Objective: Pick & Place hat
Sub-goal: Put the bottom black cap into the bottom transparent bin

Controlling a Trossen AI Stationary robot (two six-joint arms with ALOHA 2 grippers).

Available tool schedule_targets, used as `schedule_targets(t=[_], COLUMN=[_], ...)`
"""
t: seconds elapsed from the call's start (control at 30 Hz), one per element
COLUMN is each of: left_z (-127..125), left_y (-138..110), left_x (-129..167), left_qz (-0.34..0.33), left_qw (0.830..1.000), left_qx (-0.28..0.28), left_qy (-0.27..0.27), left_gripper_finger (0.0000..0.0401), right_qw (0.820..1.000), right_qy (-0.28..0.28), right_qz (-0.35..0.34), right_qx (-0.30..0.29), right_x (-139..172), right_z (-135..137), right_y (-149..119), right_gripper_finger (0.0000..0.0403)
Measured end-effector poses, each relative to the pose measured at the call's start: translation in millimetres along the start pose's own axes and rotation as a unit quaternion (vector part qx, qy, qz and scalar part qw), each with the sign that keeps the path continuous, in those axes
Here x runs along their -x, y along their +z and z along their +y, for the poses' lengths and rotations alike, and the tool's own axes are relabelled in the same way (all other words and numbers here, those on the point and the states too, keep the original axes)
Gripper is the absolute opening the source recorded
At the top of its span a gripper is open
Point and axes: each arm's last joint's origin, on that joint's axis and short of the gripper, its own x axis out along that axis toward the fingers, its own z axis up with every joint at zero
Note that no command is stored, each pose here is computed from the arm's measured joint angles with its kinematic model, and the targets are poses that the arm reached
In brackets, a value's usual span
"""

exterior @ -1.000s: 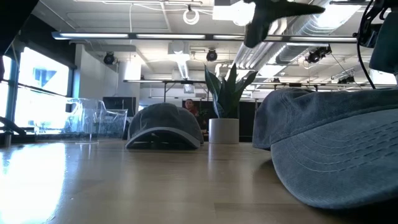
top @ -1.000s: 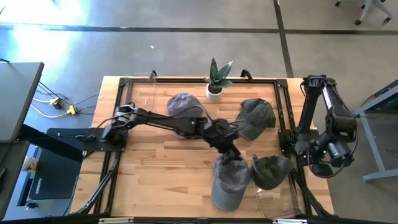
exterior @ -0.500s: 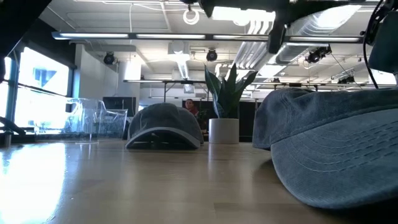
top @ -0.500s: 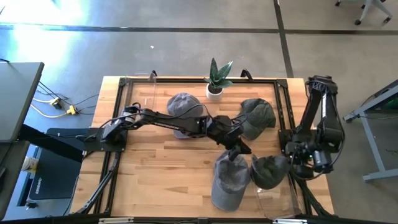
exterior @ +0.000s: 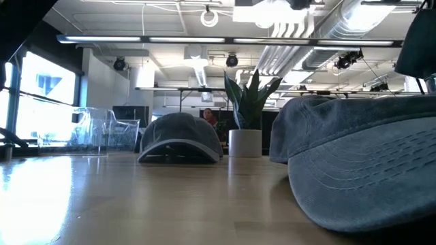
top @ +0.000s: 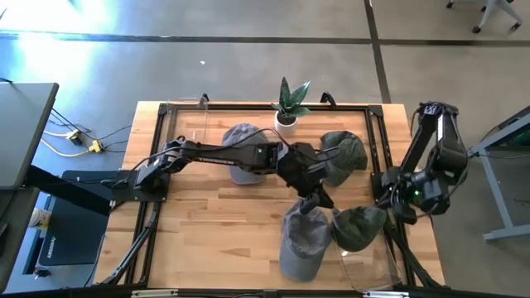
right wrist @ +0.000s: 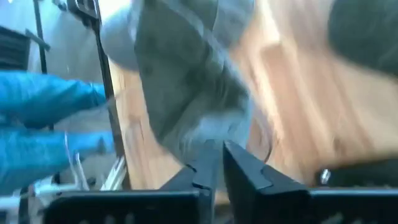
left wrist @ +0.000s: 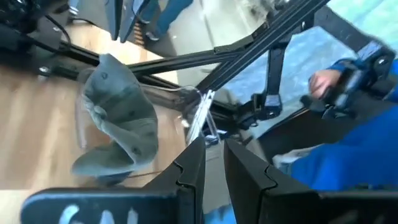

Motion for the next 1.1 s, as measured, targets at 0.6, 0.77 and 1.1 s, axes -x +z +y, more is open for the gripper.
schedule_targets(t=[0.6, 0.77, 1.1], left_z=[-22, -22, -23], left_y=[18, 18, 17], left_x=[24, 24, 24], left_qz=[0.0, 0.0, 0.007], left_qw=[0.999, 0.999, 1.0], left_qx=[-0.018, -0.018, -0.019], left_qy=[0.028, 0.028, 0.02], left_gripper_finger=[0.0055, 0.0055, 0.0055], right_qw=[0.987, 0.974, 0.944], right_qy=[0.041, 0.074, 0.221], right_qz=[0.033, 0.07, 0.113], right_qx=[0.155, 0.201, 0.219], right_x=[-82, -100, -95], right_z=[-12, -13, -11], right_y=[45, 58, 63], right_gripper_finger=[0.0226, 0.0216, 0.0078])
